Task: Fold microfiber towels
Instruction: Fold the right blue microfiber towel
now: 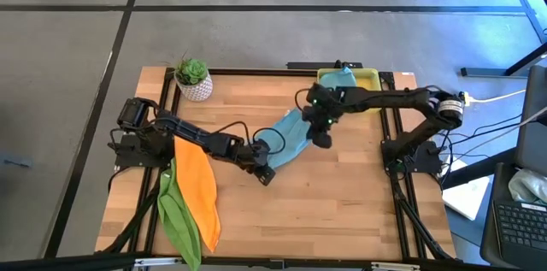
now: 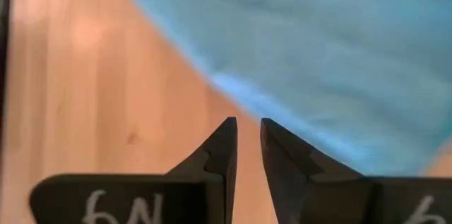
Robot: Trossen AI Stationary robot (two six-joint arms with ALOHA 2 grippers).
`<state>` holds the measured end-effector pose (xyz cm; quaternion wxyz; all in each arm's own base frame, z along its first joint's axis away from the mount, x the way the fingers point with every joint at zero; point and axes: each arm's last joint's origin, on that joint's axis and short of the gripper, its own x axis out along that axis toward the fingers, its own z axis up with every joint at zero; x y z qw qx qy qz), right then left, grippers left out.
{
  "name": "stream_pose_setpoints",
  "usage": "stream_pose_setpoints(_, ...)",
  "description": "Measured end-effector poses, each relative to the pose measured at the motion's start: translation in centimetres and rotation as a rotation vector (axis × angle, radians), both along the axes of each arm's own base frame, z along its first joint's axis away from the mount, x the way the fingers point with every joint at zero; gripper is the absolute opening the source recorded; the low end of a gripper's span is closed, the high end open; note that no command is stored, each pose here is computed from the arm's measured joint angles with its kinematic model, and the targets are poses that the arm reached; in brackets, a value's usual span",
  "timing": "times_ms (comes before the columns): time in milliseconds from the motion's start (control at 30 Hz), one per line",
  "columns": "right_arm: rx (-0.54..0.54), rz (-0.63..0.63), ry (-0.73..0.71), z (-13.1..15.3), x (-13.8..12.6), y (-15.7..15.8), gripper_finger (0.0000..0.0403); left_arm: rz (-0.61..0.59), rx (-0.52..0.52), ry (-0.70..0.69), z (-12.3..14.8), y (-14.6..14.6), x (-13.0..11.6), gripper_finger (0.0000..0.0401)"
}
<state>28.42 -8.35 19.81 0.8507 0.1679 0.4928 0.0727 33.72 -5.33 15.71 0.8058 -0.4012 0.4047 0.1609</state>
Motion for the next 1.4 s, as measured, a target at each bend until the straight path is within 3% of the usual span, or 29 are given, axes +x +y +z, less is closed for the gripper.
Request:
stream_pose_setpoints(167,0.161,0.080,-0.013,-0.3,0.4,2.9,0.0067,0.011,0.002,-0.002,0.0,0.6,0.1,0.0000)
stream_pose_setpoints(300,0.181,0.140,-0.128,0.5,1.9,5.4,0.0067,-0.004,-0.026,-0.027,0.2,0.7,0.3,0.0000)
stream_pose_setpoints(433,0.110,0.197,-0.265,1.4,3.1,7.6,0.0067,-0.034,-0.073,-0.055,0.4,0.8,0.6,0.0000)
stream_pose_setpoints(633,-0.124,0.165,-0.351,1.8,3.9,9.3,0.0067,-0.060,-0.068,-0.094,1.3,1.3,1.3,0.0000)
stream_pose_setpoints(700,-0.165,0.162,-0.349,1.6,4.0,9.4,0.0067,-0.086,-0.056,-0.112,1.7,1.5,1.6,0.0004)
stream_pose_setpoints(867,-0.137,0.150,-0.272,1.1,3.6,9.4,0.0067,-0.186,-0.032,-0.155,2.7,1.6,2.2,0.0044)
stream_pose_setpoints(1100,-0.087,0.182,-0.141,0.3,2.5,9.6,0.0067,-0.318,-0.156,-0.200,3.2,1.4,2.4,0.0108)
stream_pose_setpoints(1400,-0.040,0.144,-0.143,0.4,2.7,9.6,0.0067,-0.376,-0.197,-0.205,3.3,1.5,2.3,0.0116)
